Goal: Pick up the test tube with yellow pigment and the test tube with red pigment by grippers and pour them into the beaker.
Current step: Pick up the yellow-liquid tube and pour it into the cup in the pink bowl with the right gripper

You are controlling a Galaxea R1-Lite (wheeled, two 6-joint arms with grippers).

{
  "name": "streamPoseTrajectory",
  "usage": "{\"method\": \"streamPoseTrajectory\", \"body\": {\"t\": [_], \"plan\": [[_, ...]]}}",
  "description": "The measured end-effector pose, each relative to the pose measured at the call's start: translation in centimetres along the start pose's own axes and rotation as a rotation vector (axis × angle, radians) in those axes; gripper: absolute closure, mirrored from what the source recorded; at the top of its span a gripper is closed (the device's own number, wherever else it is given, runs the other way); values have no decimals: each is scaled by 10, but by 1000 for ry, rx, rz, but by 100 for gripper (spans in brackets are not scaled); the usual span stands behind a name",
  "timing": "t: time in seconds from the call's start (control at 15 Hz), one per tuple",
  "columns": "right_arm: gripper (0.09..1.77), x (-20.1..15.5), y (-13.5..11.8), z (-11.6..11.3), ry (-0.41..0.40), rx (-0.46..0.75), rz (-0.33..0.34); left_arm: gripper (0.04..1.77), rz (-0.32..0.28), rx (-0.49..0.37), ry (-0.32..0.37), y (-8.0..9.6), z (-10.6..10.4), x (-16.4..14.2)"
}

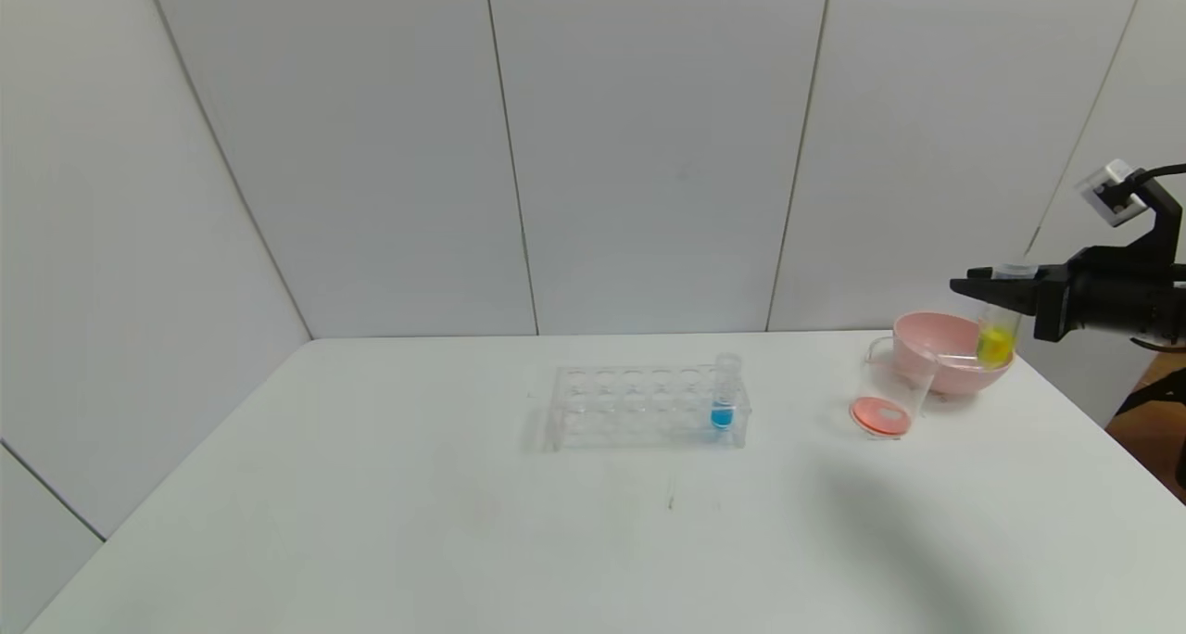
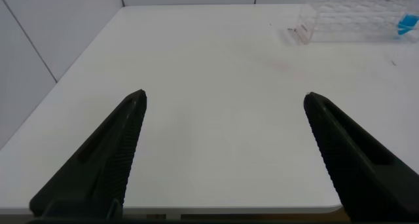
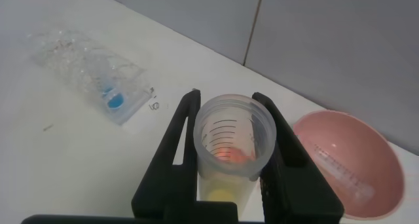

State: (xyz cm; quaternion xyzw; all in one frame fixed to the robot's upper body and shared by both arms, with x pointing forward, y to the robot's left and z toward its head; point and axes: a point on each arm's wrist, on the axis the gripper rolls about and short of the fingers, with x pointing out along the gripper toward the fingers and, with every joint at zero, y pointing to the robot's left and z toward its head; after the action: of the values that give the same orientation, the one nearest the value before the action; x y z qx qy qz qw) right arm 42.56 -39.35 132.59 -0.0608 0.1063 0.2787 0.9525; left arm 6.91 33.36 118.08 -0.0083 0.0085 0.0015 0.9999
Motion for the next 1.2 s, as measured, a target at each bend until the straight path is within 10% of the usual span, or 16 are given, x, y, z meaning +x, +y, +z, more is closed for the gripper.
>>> {"method": "streamPoseTrajectory", "body": {"t": [0.53, 1.2], "plan": [[127, 23, -61, -5, 66, -68, 77, 9, 0, 0, 0, 0, 0, 0], [127, 42, -76, -15, 297, -281, 117, 9, 0, 0, 0, 0, 0, 0]]}}
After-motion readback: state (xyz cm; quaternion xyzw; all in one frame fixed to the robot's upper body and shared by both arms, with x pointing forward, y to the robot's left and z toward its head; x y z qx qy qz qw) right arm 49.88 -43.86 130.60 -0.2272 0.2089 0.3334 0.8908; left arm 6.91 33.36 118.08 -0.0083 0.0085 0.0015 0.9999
